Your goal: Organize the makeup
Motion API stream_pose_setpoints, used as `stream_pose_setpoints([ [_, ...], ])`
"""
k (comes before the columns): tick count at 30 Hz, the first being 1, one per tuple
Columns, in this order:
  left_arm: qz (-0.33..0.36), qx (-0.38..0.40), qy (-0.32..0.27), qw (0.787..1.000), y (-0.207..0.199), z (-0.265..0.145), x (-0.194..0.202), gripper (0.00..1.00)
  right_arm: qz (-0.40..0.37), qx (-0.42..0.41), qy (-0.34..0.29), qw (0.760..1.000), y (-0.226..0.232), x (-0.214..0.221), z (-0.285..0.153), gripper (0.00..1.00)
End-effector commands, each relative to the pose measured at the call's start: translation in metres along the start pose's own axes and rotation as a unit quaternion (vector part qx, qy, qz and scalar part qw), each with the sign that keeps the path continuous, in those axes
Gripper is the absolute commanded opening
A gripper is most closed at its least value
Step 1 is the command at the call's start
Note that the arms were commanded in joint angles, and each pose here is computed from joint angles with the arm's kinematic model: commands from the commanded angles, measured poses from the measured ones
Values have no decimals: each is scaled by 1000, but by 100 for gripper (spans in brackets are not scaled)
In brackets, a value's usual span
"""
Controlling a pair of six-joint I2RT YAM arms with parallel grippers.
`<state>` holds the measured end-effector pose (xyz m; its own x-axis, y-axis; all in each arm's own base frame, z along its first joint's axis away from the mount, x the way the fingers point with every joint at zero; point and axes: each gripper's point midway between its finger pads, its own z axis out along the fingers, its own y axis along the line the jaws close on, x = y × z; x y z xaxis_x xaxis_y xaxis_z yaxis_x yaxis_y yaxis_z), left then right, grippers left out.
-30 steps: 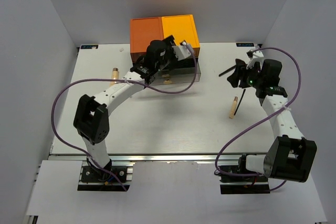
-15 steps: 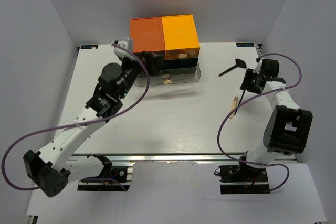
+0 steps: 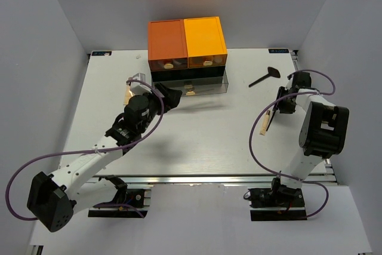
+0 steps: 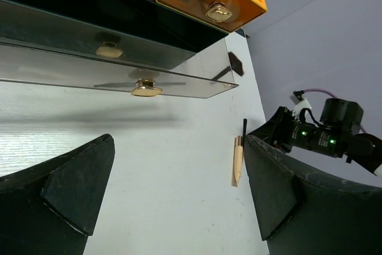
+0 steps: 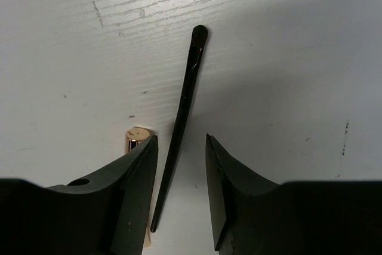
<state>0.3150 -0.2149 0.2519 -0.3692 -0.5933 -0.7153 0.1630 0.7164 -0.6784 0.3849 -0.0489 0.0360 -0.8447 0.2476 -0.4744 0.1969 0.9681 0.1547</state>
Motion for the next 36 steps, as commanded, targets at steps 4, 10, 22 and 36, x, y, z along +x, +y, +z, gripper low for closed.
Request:
stream_pose_setpoints([
  [4, -24, 11, -10, 1000, -13, 4, -9, 98, 9, 14, -11, 1000, -5, -13, 11, 41],
  [10, -22, 5, -2, 1000, -9, 6, -4, 98, 4, 23, 10, 1000, -10, -3, 24, 38],
  [22, -28, -6, 0, 1000, 0, 2, 2, 98, -26, 91, 66, 993, -38, 32, 32, 15],
  [36, -37, -6, -12, 999, 8, -8, 1, 98, -98, -35, -95, 990, 18, -91, -19, 0],
])
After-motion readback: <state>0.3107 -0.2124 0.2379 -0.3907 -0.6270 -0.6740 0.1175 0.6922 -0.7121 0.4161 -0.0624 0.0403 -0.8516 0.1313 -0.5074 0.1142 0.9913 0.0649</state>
